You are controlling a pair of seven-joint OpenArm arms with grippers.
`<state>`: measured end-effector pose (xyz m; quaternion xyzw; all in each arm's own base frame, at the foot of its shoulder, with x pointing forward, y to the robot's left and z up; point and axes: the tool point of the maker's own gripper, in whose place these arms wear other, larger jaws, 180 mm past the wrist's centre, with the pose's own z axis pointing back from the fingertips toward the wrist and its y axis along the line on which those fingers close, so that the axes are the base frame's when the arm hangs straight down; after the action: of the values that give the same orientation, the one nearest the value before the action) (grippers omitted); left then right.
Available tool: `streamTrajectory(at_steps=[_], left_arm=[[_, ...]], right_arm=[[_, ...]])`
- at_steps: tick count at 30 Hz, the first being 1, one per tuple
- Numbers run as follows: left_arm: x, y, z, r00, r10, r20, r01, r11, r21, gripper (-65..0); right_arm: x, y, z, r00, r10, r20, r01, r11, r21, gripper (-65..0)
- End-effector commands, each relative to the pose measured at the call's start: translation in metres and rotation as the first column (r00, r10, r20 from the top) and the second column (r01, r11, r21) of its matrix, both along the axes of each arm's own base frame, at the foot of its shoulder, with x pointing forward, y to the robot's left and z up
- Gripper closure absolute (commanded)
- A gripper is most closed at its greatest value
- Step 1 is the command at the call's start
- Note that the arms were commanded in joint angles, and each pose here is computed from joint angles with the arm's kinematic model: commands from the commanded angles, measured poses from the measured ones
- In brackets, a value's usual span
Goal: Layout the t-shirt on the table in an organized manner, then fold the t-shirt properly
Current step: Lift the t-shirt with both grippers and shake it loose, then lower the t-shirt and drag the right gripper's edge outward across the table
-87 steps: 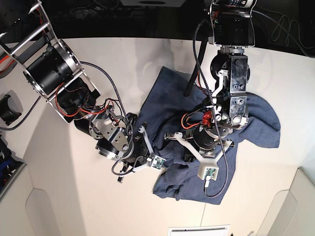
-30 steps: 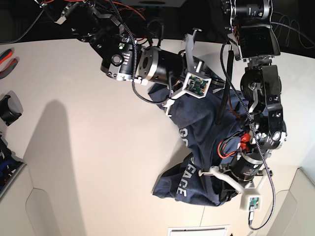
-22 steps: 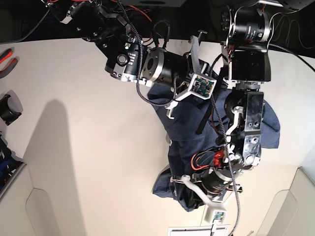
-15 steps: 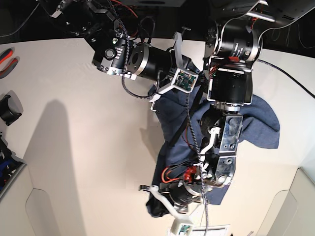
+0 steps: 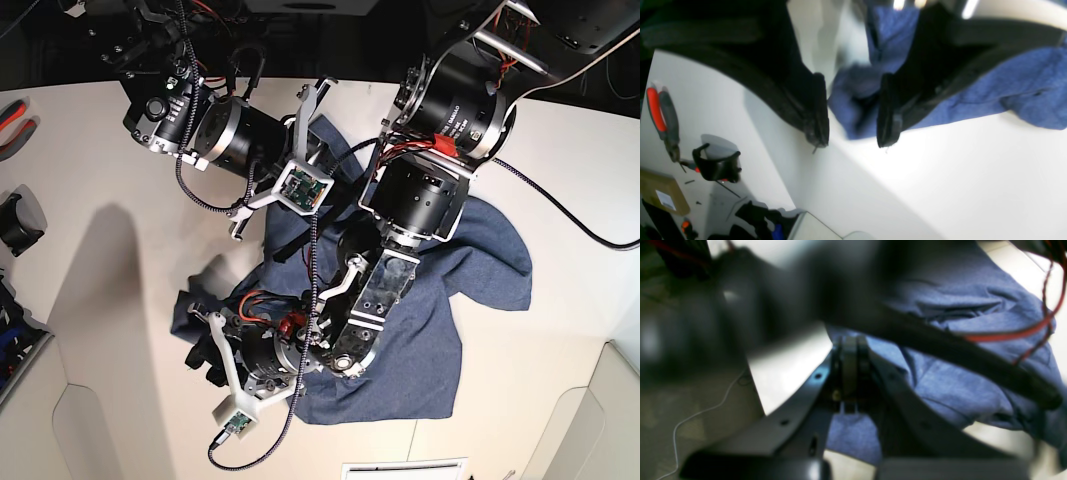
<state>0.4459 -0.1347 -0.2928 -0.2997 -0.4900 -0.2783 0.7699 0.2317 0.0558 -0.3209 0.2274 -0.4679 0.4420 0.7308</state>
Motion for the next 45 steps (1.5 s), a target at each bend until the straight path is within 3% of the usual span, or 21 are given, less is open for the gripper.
streamTrajectory(at_steps=[1, 9, 10, 12, 13, 14, 15, 16, 18, 22, 25, 29, 32, 36, 42, 45], left_arm=[[0.014, -0.006, 0.042, 0.997, 0.01, 0.082, -0.003, 0.997, -0.078, -27.3], [0.003, 0.012, 0.108, 0.99, -0.028, 0.139, 0.051, 0.986, -0.16, -26.9], [0.003, 0.015, 0.109, 0.99, -0.019, 0.139, 0.042, 0.986, -0.164, -24.7], [0.002, 0.022, 0.101, 0.993, 0.002, 0.12, 0.018, 0.985, -0.171, -14.2], [0.002, 0.026, 0.095, 0.994, 0.014, 0.106, 0.005, 0.985, -0.173, -7.9], [0.002, 0.033, 0.086, 0.995, 0.03, 0.092, -0.015, 0.987, -0.16, -0.9], [0.003, 0.044, 0.075, 0.996, 0.051, 0.08, -0.04, 0.99, -0.136, 0.0], [0.006, 0.058, 0.064, 0.994, 0.086, 0.064, -0.078, 0.991, -0.111, 0.0], [0.015, 0.092, 0.045, 0.982, 0.189, 0.03, -0.186, 0.98, -0.069, 0.0], [0.022, 0.163, 0.008, 0.926, 0.378, -0.021, -0.377, 0.926, 0.03, 0.0], [0.017, 0.203, -0.013, 0.887, 0.459, -0.046, -0.455, 0.887, 0.081, 0.0], [-0.001, 0.241, -0.043, 0.852, 0.516, -0.086, -0.503, 0.853, 0.139, 0.0], [-0.02, 0.26, -0.067, 0.835, 0.537, -0.116, -0.512, 0.837, 0.191, 0.0], [-0.042, 0.273, -0.092, 0.824, 0.546, -0.151, -0.504, 0.828, 0.244, 0.0], [-0.054, 0.274, -0.104, 0.819, 0.547, -0.173, -0.498, 0.827, 0.26, 0.0], [-0.054, 0.275, -0.104, 0.819, 0.548, -0.172, -0.499, 0.827, 0.259, 0.0]], right_arm=[[0.005, 0.002, 0.014, 0.999, -0.002, 0.034, 0.0, 0.999, 0.04, 0.0], [0.026, -0.004, 0.026, 0.995, -0.043, 0.088, 0.04, 0.999, 0.037, 0.0], [0.035, -0.007, 0.03, 0.991, -0.074, 0.111, 0.07, 0.997, 0.034, 0.0], [0.054, -0.016, 0.038, 0.977, -0.133, 0.169, 0.133, 0.991, 0.011, 0.0], [0.065, -0.022, 0.042, 0.966, -0.164, 0.198, 0.167, 0.986, 0.001, -1.8], [0.076, -0.027, 0.045, 0.953, -0.199, 0.226, 0.206, 0.979, -0.004, -11.8], [0.089, -0.031, 0.049, 0.937, -0.242, 0.251, 0.249, 0.968, 0.002, -20.6], [0.102, -0.035, 0.051, 0.923, -0.278, 0.266, 0.285, 0.959, 0.014, -24.5], [0.124, -0.032, 0.049, 0.914, -0.304, 0.268, 0.308, 0.951, 0.027, -24.8], [0.164, -0.009, 0.034, 0.923, -0.312, 0.224, 0.317, 0.948, 0.017, -24.8], [0.192, 0.008, 0.021, 0.934, -0.301, 0.194, 0.312, 0.95, -0.028, -24.8], [0.218, 0.01, 0.002, 0.936, -0.301, 0.185, 0.327, 0.936, -0.132, -24.8], [0.223, 0.001, -0.011, 0.934, -0.325, 0.148, 0.352, 0.91, -0.22, -25.1], [0.218, -0.016, -0.028, 0.928, -0.35, 0.128, 0.373, 0.863, -0.342, -31.7], [0.209, -0.022, -0.044, 0.926, -0.365, 0.095, 0.373, 0.85, -0.373, -31.7], [0.208, -0.031, -0.06, 0.922, -0.379, 0.076, 0.375, 0.829, -0.414, -31.7]])
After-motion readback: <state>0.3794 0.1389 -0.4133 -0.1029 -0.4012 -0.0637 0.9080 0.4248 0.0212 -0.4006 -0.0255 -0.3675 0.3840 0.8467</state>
